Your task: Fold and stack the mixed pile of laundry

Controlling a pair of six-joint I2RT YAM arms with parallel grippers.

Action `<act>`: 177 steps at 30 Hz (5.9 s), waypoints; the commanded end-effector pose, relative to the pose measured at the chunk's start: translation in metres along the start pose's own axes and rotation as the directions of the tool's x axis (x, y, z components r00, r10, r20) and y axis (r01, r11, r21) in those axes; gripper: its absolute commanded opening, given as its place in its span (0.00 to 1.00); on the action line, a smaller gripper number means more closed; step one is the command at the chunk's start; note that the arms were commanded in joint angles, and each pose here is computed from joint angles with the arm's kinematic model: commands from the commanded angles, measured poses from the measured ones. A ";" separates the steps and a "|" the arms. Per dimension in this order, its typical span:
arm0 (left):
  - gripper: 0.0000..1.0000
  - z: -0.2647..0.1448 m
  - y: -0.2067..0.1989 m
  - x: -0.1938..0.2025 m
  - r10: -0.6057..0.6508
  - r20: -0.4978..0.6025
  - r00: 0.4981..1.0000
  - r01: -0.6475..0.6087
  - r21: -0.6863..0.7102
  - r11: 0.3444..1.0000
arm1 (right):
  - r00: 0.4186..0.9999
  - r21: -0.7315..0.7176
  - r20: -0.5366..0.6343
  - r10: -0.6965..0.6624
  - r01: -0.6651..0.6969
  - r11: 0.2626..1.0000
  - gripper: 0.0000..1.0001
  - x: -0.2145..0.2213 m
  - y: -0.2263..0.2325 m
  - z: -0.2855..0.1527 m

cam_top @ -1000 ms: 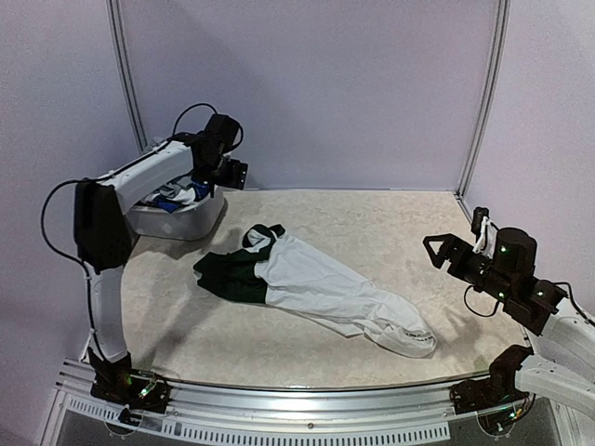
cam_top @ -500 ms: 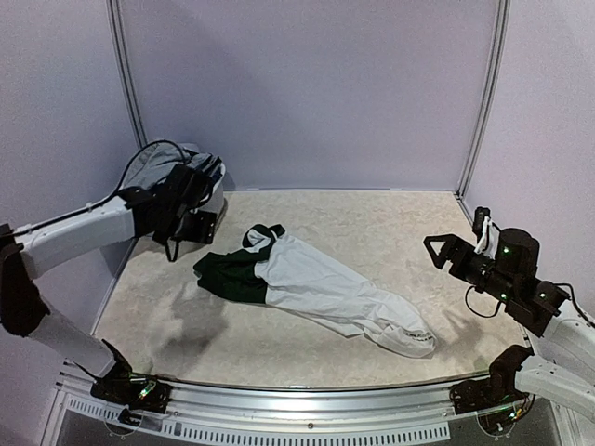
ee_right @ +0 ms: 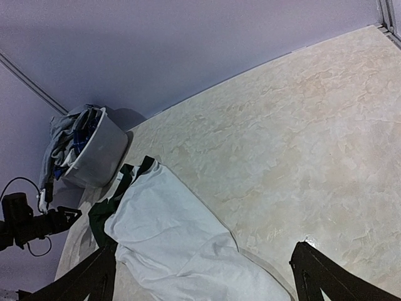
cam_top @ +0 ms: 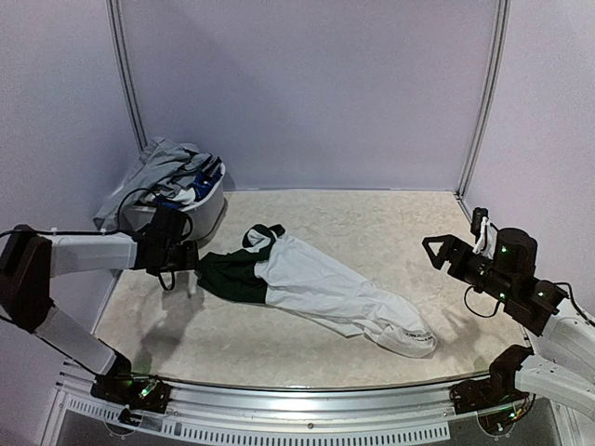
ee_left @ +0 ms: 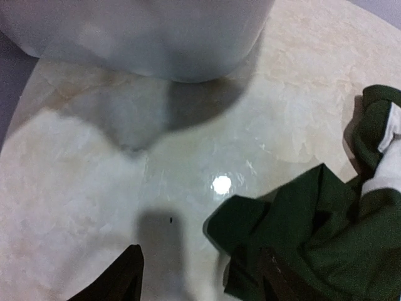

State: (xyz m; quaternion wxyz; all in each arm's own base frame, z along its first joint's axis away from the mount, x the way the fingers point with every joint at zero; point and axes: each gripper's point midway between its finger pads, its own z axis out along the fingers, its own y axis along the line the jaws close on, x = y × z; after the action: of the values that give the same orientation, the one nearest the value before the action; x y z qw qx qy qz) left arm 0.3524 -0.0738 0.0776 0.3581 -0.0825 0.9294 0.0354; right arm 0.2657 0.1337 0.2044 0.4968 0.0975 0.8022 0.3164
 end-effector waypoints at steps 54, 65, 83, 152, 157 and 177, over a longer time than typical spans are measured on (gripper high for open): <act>0.00 -0.100 0.006 -0.054 -0.287 0.236 0.929 0.227 0.250 0.941 | 0.974 -0.039 -0.215 -0.067 0.060 0.997 0.99 0.060 0.046 -0.020; 0.00 -0.186 0.005 -0.104 -0.324 0.323 0.889 0.187 0.390 0.902 | 0.791 -0.181 -0.447 -0.418 0.377 0.908 0.96 0.167 0.139 -0.005; 0.00 -0.221 -0.007 -0.172 -0.285 0.360 0.888 0.150 0.359 0.921 | 0.655 -0.048 -0.602 -0.456 0.540 0.840 0.71 0.247 0.091 -0.008; 0.00 -0.060 -0.033 -0.166 -0.040 0.139 0.990 0.044 -0.025 0.999 | 0.924 0.257 -0.380 -0.039 0.146 0.955 0.00 0.051 -0.036 0.076; 0.00 -0.029 -0.042 -0.157 -0.024 0.093 0.995 0.028 -0.042 0.999 | 0.921 0.326 -0.390 -0.015 0.153 0.933 0.01 0.048 -0.059 0.096; 0.00 -0.026 -0.043 -0.146 -0.020 0.078 0.997 0.022 -0.024 0.999 | 0.862 0.060 -0.483 -0.154 0.208 0.976 0.56 0.069 0.011 0.057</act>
State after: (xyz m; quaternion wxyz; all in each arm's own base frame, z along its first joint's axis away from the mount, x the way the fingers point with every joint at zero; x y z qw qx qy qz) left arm 0.4523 -0.1014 0.1839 0.3797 -0.0962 0.9184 0.0557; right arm 0.3117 0.1592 0.1551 0.3372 0.0250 0.9258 0.1688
